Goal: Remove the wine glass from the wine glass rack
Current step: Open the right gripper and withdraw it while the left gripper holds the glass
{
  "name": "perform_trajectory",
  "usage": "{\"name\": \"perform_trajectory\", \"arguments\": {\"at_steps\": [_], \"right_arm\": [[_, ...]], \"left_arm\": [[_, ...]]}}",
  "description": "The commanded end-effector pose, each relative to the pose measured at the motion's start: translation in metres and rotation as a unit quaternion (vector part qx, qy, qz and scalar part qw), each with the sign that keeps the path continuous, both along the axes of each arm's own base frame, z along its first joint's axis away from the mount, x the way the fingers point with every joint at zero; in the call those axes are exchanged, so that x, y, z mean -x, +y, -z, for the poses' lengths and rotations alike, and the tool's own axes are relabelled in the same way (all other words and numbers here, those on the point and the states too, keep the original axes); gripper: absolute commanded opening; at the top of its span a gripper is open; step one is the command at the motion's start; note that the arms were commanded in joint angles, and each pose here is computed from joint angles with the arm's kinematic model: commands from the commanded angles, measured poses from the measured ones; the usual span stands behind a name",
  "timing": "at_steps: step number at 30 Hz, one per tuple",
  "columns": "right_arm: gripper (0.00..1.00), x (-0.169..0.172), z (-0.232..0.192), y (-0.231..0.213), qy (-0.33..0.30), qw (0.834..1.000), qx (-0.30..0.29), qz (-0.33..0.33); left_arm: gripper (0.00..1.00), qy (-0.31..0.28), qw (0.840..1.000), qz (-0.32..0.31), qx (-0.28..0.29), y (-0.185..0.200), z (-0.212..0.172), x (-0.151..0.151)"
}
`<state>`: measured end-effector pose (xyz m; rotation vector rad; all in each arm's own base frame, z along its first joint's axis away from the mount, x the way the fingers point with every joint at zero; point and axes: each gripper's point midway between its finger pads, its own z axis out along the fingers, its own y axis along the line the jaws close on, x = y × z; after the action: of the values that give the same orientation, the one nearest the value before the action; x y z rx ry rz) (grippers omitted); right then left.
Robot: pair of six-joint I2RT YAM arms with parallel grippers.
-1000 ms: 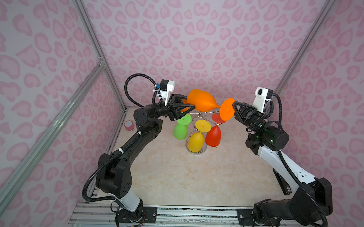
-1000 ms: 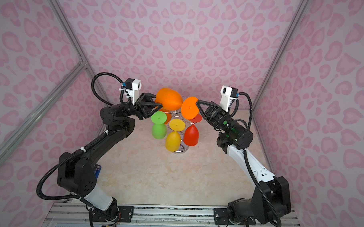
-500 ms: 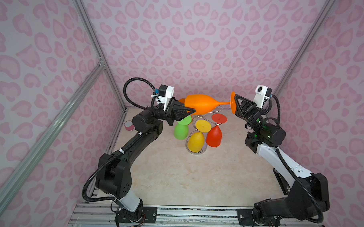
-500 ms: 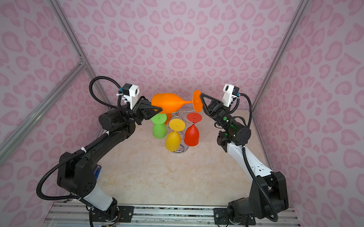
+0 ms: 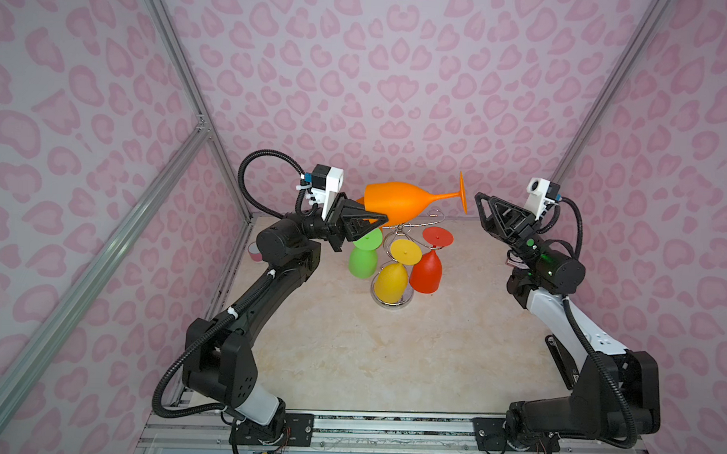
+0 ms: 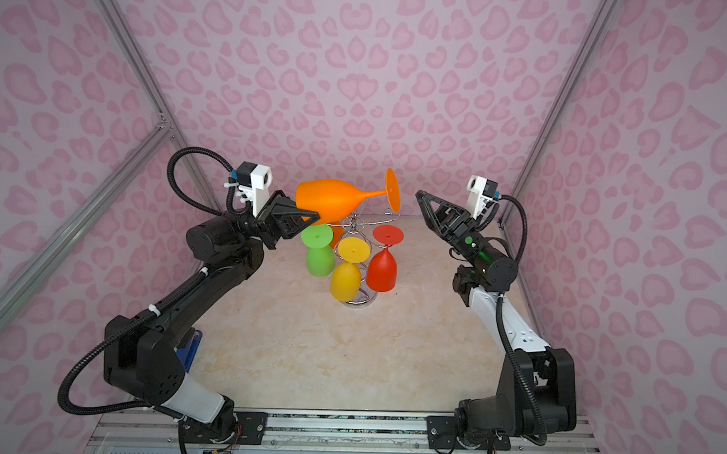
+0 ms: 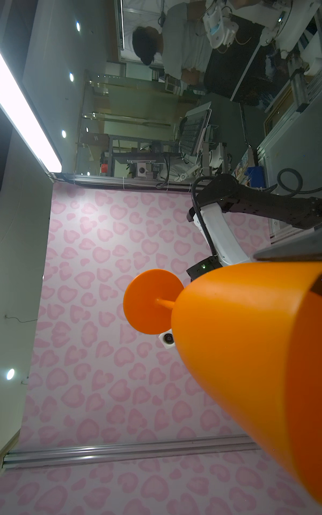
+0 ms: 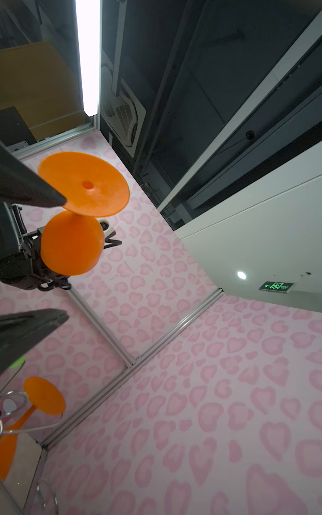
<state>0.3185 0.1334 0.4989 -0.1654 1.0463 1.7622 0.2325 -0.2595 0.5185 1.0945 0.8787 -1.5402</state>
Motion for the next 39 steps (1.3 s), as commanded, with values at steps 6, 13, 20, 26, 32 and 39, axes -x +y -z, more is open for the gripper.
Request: {"name": "perform_trajectory", "arguments": {"at_steps": [6, 13, 20, 26, 32, 39], "right_arm": [[0.6, -0.023, 0.045, -0.025, 0.082, 0.983, 0.103, 0.131], [0.57, -0.025, 0.104, -0.062, 0.181, 0.886, 0.29, 0.315], [0.55, -0.018, 0.143, -0.097, 0.254, 0.811, 0.355, 0.389], [0.53, -0.019, 0.183, -0.115, 0.315, 0.784, 0.358, 0.398], [0.52, -0.021, 0.197, -0.121, 0.331, 0.772, 0.365, 0.401], [0.52, -0.024, 0.214, -0.121, 0.347, 0.77, 0.363, 0.393]], "left_arm": [[0.02, -0.002, 0.998, -0.03, -0.05, 0.001, 0.01, 0.016], [0.02, 0.019, 0.978, -0.152, -0.144, 0.003, 0.044, 0.02], [0.02, 0.042, 0.935, -0.223, -0.272, 0.009, 0.088, 0.046], [0.02, 0.09, 0.898, -0.212, -0.375, 0.009, 0.149, 0.072], [0.02, 0.092, 0.886, -0.182, -0.416, 0.012, 0.171, 0.108], [0.02, 0.107, 0.831, -0.168, -0.519, 0.002, 0.231, 0.113]]}}
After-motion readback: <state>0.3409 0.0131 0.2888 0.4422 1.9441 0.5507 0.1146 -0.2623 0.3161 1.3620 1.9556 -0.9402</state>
